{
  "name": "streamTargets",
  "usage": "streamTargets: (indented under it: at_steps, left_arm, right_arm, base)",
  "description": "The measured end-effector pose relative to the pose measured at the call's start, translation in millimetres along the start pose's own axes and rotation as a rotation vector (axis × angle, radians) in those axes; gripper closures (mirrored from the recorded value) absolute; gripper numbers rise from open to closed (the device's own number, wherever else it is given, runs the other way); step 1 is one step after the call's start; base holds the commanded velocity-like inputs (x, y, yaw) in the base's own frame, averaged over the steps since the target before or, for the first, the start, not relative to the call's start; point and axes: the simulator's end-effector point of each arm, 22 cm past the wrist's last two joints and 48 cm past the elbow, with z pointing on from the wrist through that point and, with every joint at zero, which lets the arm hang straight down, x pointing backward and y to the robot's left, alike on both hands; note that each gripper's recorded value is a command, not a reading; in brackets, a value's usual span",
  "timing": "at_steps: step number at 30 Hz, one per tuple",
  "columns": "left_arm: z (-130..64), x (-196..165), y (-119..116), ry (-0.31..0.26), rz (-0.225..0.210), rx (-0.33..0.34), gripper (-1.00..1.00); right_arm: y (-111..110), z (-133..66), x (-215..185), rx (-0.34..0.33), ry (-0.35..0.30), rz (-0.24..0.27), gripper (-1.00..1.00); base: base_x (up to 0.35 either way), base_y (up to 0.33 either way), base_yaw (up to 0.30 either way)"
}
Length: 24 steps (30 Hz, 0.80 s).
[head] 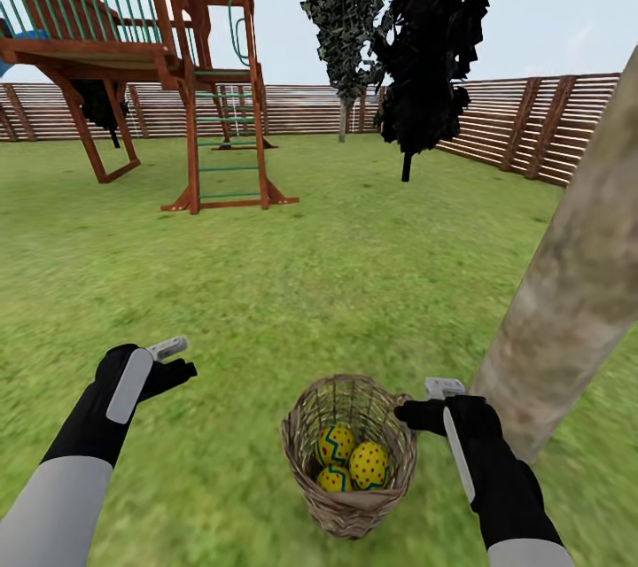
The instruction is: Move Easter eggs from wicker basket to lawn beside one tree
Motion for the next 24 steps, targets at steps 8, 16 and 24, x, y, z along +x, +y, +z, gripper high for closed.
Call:
streamTargets:
  at_steps: [8, 16, 24]
  left_arm:
    - [-12.4, -9, -4, 0.002, 0.001, 0.001, -1.0]
    - [-9.4, 7, -31, 0.028, -0.001, 0.044, -1.0]
    - [8.7, 40, -30, 0.113, 0.011, 0.025, -1.0]
  right_arm:
    - [40, -12.0, -12, -0.032, -0.001, -0.123, -1.0]
    - [85, -4.3, 7, 0.098, 0.008, -0.413, -1.0]
    - [69, 9.1, 31, 0.159, 0.068, -0.432, -1.0]
  base:
    - [0.0, 0.0, 0.0]
    - [0.008, 0.0, 0.0]
    - [0.283, 0.0, 0.0]
